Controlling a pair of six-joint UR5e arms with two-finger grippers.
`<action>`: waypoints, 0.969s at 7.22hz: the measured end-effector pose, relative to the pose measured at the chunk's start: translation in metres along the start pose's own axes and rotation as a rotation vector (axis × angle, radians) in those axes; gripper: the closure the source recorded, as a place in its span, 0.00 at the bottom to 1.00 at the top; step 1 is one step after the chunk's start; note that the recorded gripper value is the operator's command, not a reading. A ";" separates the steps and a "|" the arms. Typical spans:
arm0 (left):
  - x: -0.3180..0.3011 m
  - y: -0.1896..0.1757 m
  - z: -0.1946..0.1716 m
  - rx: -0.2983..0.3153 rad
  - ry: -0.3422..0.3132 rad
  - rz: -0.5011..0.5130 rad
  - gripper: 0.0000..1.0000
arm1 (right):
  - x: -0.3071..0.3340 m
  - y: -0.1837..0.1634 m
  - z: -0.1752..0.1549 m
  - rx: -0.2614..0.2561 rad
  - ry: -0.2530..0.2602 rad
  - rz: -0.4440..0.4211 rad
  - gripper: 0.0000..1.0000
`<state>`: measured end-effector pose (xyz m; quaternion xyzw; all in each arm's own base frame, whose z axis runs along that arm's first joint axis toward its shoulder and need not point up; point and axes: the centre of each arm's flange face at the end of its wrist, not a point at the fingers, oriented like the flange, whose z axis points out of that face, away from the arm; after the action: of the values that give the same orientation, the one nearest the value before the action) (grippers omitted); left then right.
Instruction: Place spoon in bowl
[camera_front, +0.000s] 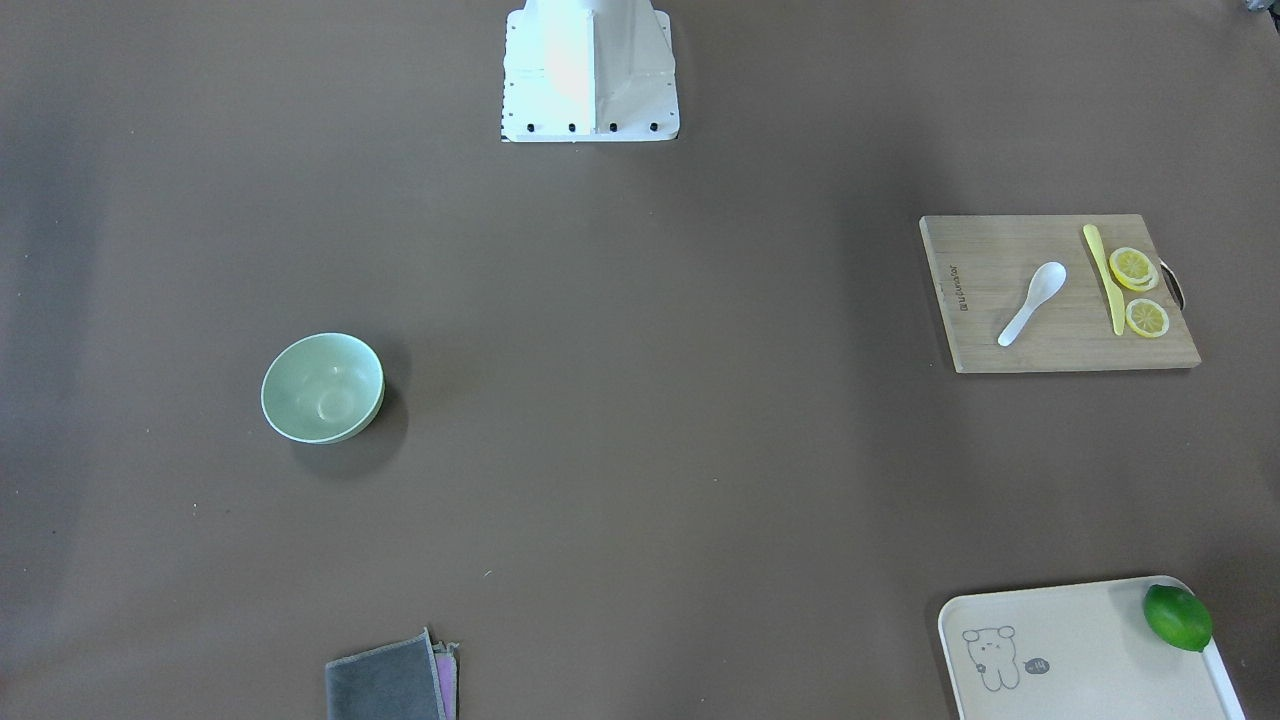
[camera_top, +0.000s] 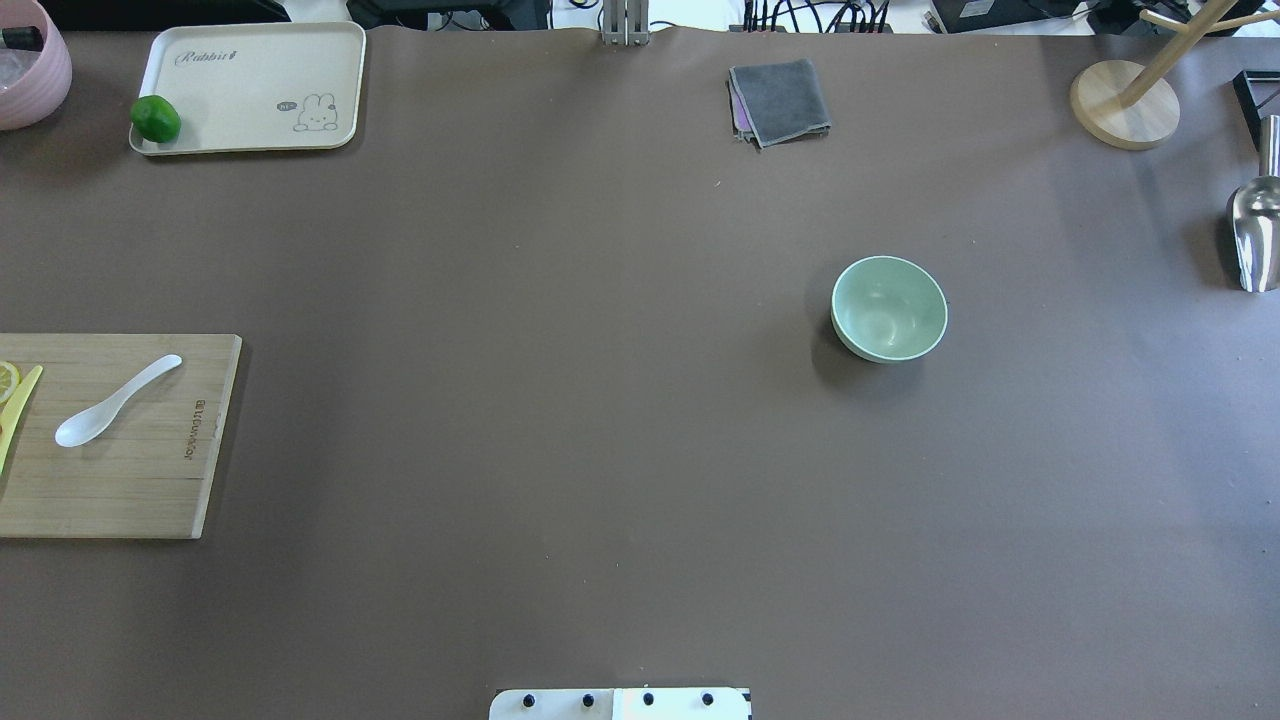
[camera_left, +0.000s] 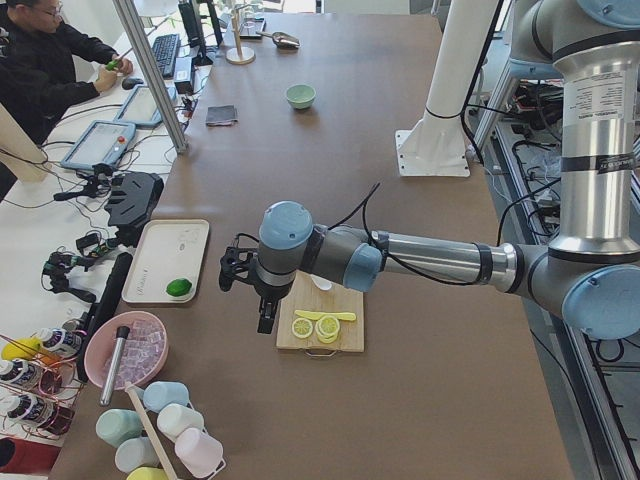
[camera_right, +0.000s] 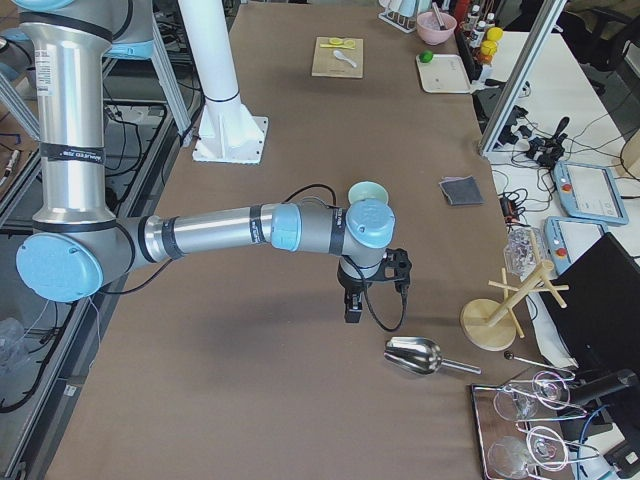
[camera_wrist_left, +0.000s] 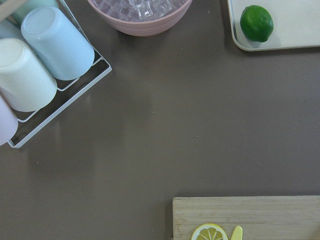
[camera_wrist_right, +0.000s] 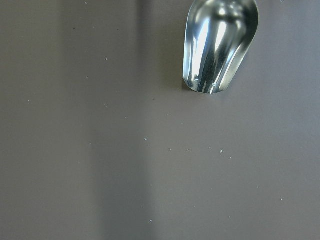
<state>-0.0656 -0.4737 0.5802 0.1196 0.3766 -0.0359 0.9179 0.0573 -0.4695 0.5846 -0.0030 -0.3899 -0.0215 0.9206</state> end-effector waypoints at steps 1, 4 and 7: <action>0.005 -0.002 -0.004 0.020 0.006 0.019 0.02 | -0.006 -0.006 -0.004 0.026 0.001 -0.030 0.00; 0.036 -0.009 -0.009 0.096 0.073 0.112 0.02 | -0.032 -0.021 -0.007 0.088 -0.037 -0.138 0.00; 0.082 -0.026 0.008 0.078 0.142 0.098 0.02 | -0.088 -0.035 0.010 0.132 -0.113 -0.290 0.00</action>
<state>-0.0054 -0.4987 0.5237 0.1757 0.4326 0.0031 0.8843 -0.0128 -0.5006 0.5283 0.1126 -0.4381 -0.1285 0.8825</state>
